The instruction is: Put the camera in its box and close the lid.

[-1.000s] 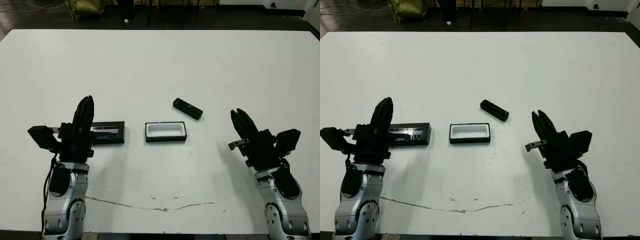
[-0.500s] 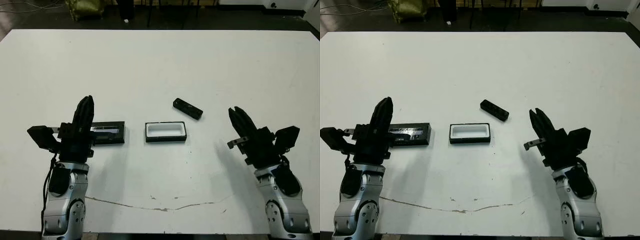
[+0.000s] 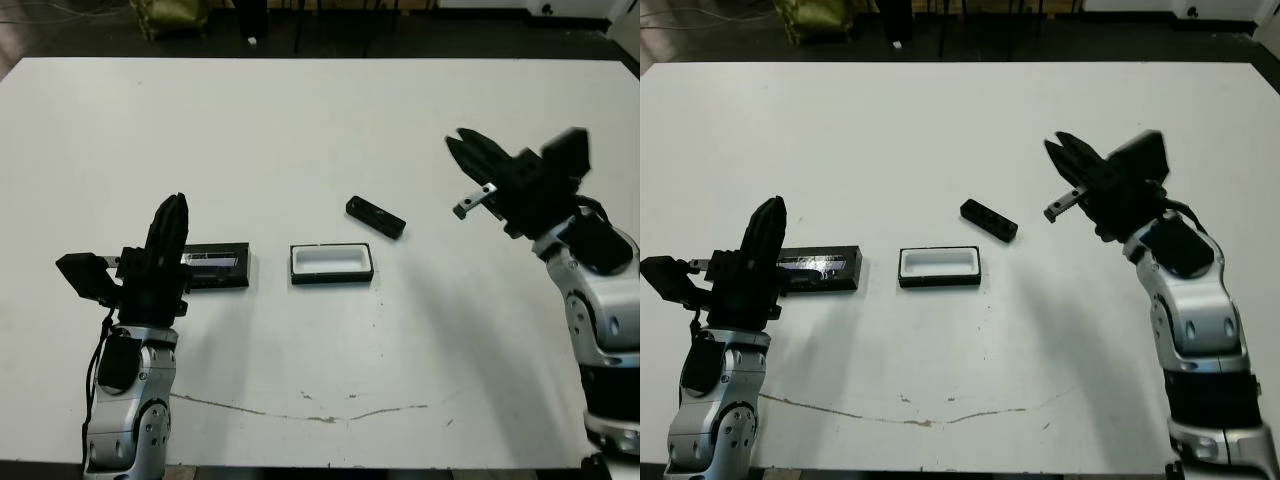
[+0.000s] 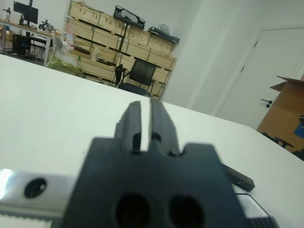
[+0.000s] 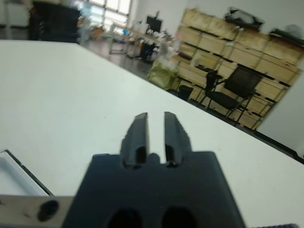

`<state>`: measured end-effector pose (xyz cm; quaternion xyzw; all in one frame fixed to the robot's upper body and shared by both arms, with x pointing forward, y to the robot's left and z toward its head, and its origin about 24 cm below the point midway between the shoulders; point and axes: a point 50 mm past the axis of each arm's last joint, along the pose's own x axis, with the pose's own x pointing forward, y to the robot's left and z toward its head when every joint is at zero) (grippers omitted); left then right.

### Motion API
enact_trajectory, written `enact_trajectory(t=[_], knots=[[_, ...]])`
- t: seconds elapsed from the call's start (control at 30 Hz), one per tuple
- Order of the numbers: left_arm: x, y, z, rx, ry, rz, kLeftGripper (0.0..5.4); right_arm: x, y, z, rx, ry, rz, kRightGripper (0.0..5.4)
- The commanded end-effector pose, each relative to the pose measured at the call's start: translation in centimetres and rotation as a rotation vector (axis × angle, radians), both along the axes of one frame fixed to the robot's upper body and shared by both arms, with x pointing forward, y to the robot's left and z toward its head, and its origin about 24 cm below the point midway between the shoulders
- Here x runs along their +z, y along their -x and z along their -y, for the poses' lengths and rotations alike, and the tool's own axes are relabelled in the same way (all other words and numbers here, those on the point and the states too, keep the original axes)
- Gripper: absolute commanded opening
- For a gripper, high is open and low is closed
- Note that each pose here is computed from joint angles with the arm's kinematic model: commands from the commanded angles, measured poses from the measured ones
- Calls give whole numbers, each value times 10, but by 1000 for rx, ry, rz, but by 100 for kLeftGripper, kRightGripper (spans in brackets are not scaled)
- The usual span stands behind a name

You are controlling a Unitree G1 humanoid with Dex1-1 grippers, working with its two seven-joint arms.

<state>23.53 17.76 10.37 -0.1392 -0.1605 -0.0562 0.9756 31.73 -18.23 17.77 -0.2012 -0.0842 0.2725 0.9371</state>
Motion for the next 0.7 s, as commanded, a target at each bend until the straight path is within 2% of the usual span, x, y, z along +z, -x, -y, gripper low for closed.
enact_trajectory(t=[0.03, 0.17, 0.33, 0.53, 0.63, 0.7], knots=[[-7, 2, -2, 12, -15, -43, 0, -5, -7, -2, 21, 72, -71, 80], [-6, 2, -1, 4, 0, -47, 0, -12, -14, -9, 56, 130, -145, 169], [-6, 1, -1, 1, -2, -46, 0, -20, -16, -15, 78, 166, -254, 277], [-6, 1, -2, 1, -2, -44, 0, -27, -17, -15, 127, 145, -347, 306], [-6, 0, -1, 2, -3, -42, 0, -31, -19, -14, 158, 112, -381, 271], [-7, 0, -1, -2, 0, -37, 0, -34, -20, -13, 175, 111, -393, 268]])
